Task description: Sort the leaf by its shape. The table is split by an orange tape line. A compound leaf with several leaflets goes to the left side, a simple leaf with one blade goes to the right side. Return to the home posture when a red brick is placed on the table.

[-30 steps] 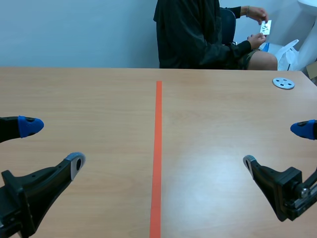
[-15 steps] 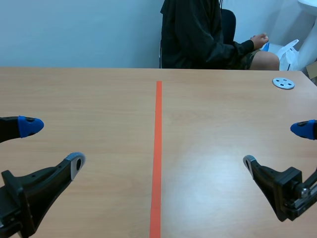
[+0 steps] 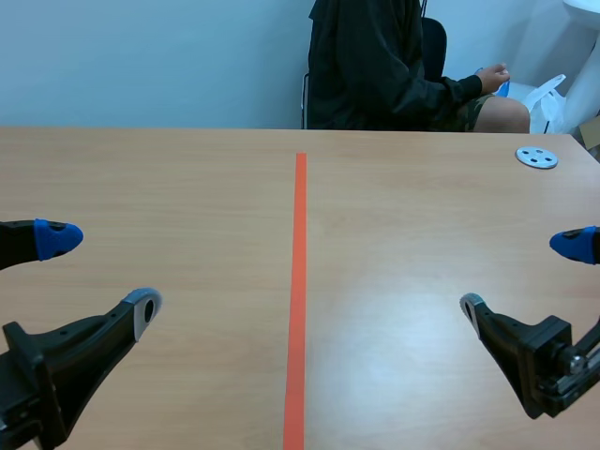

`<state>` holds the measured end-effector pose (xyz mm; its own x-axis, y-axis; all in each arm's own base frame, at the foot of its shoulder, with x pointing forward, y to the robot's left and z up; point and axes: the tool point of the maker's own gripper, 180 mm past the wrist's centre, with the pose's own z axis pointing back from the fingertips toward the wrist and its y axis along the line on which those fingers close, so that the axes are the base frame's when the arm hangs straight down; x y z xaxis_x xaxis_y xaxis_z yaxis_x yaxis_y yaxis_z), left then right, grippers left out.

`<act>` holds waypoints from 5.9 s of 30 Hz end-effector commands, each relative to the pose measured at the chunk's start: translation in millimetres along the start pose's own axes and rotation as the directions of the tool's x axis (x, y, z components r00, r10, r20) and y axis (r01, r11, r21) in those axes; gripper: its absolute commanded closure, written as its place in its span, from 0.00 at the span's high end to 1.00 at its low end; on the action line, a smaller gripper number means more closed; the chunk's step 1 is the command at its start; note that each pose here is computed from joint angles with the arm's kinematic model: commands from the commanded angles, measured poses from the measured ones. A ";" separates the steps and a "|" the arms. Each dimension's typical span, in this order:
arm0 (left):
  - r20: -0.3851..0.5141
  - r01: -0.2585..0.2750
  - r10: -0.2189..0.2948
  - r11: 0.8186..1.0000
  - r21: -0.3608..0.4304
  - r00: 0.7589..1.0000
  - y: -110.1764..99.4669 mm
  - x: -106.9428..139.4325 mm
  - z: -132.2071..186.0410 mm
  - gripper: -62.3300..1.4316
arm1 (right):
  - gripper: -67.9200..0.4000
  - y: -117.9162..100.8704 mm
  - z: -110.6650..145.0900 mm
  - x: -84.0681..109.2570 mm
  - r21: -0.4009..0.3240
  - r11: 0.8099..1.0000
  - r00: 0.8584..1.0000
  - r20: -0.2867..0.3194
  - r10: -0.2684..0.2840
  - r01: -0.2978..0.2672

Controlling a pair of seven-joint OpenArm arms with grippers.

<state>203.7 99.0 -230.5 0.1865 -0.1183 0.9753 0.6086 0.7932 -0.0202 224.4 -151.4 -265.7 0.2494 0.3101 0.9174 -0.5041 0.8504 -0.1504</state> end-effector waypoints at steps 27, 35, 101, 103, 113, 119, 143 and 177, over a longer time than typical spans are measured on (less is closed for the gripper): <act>0.030 -0.004 0.004 1.000 -0.009 1.000 -3.1 8.2 -1.8 1.00 | 1.00 -1.8 -1.2 6.6 -0.004 1.000 1.000 0.026 0.000 0.001; 0.030 -0.004 0.004 1.000 -0.009 1.000 -3.1 8.2 -1.8 1.00 | 1.00 -1.8 -1.2 6.6 -0.004 1.000 1.000 0.026 0.000 0.001; 0.031 -0.004 0.004 1.000 -0.009 1.000 -3.1 8.3 -1.8 1.00 | 1.00 -2.2 -1.6 7.8 -0.005 1.000 1.000 0.031 0.001 -0.001; 0.032 -0.004 0.004 1.000 -0.009 0.999 -3.1 8.5 -1.7 1.00 | 1.00 -2.7 -2.0 7.7 -0.006 1.000 1.000 0.028 0.003 -0.002; 0.049 -0.004 0.004 1.000 -0.009 0.999 -3.0 11.5 -1.6 1.00 | 1.00 -6.7 -18.1 10.9 0.032 0.999 0.999 -0.008 0.034 -0.034; 0.059 -0.004 0.004 1.000 -0.009 0.998 -3.0 13.3 -1.5 1.00 | 1.00 18.4 -34.1 -2.1 0.170 0.985 1.000 -0.025 0.015 -0.011; 0.061 -0.004 0.004 1.000 -0.009 0.998 -3.0 13.7 -1.5 1.00 | 1.00 93.2 -131.7 -29.9 0.429 0.900 0.996 0.075 0.046 -0.074; 0.060 -0.003 0.004 1.000 -0.009 0.998 -3.1 13.6 -1.5 1.00 | 0.49 151.8 -154.2 -43.1 0.511 0.845 0.988 0.106 0.115 -0.153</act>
<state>204.5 98.4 -226.1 0.1667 -0.1033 0.9806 0.6090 0.7929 -0.0200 253.5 32.7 -397.7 0.1372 0.3759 0.9164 -0.8911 0.4508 -0.0516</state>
